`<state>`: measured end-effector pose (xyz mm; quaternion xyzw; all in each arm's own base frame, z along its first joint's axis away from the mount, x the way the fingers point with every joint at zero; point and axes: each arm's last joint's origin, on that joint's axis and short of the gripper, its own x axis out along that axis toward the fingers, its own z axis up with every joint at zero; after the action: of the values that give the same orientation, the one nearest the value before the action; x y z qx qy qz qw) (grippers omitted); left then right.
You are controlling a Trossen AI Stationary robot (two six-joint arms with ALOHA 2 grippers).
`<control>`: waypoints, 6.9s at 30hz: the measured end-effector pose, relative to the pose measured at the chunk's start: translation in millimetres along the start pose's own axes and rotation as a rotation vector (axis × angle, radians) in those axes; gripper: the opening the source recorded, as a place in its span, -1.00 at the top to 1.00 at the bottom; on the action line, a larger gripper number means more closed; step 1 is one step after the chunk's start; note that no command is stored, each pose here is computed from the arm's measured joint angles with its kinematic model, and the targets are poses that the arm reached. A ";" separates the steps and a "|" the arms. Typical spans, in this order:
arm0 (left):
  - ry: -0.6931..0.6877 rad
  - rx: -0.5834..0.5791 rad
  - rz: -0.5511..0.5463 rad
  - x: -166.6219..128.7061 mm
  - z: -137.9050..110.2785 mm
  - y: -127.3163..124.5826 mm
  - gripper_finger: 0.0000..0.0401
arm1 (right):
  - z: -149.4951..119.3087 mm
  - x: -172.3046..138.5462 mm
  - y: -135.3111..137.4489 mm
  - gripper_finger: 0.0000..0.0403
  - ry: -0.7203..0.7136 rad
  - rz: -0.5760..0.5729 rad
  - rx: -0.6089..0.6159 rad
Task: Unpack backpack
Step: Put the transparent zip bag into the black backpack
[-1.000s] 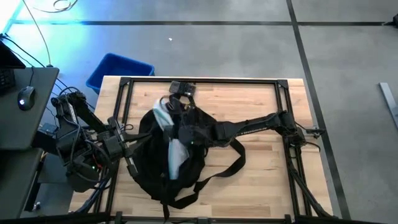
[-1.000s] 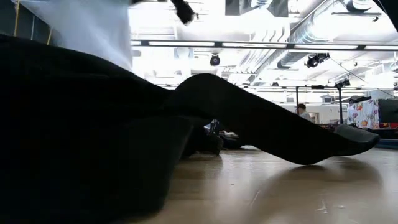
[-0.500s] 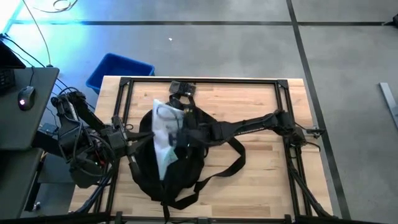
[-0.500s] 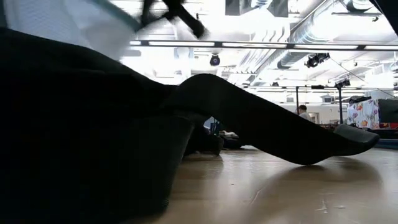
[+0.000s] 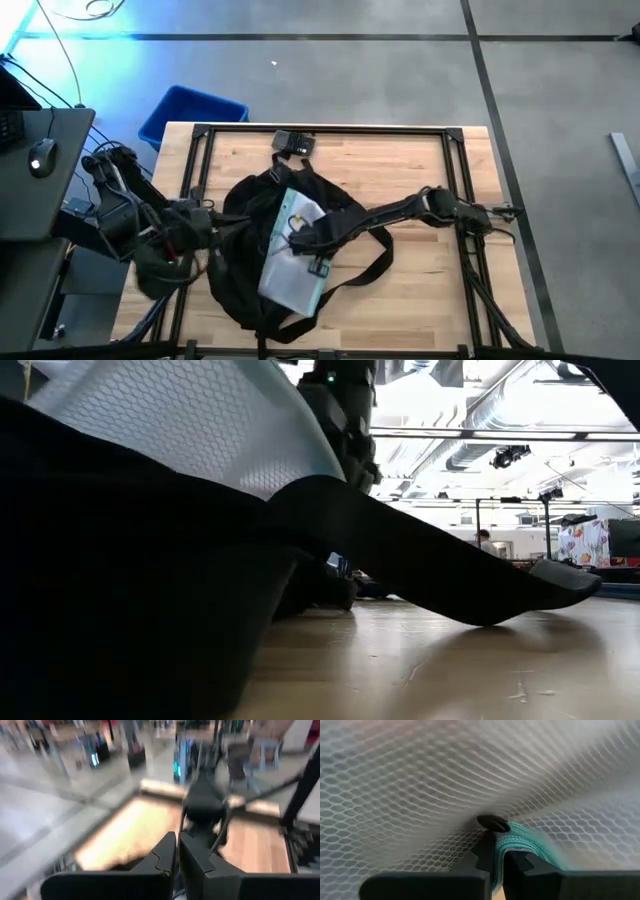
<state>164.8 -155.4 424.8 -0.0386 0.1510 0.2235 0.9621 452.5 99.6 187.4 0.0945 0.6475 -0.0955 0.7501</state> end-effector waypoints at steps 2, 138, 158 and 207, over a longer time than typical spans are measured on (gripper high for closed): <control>0.128 -0.114 0.049 4.4 -10.1 13.4 1.00 | 6.1 6.2 4.5 1.00 -0.045 0.048 -0.035; 0.795 -0.375 -0.075 63.4 -215.0 -15.8 1.00 | 109.2 49.3 -12.1 0.06 -0.752 0.656 0.196; 1.216 -0.346 0.275 13.2 -264.5 7.9 1.00 | 71.0 6.4 32.0 0.06 -0.588 0.812 -0.415; 1.152 -0.534 0.119 21.0 -258.4 -10.2 1.00 | 19.4 59.5 84.0 0.99 -0.539 0.017 -0.549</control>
<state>116.6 -192.4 172.6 -0.3825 0.5851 0.2501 0.6700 501.9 174.1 132.8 -0.1328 0.4277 0.0663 0.8917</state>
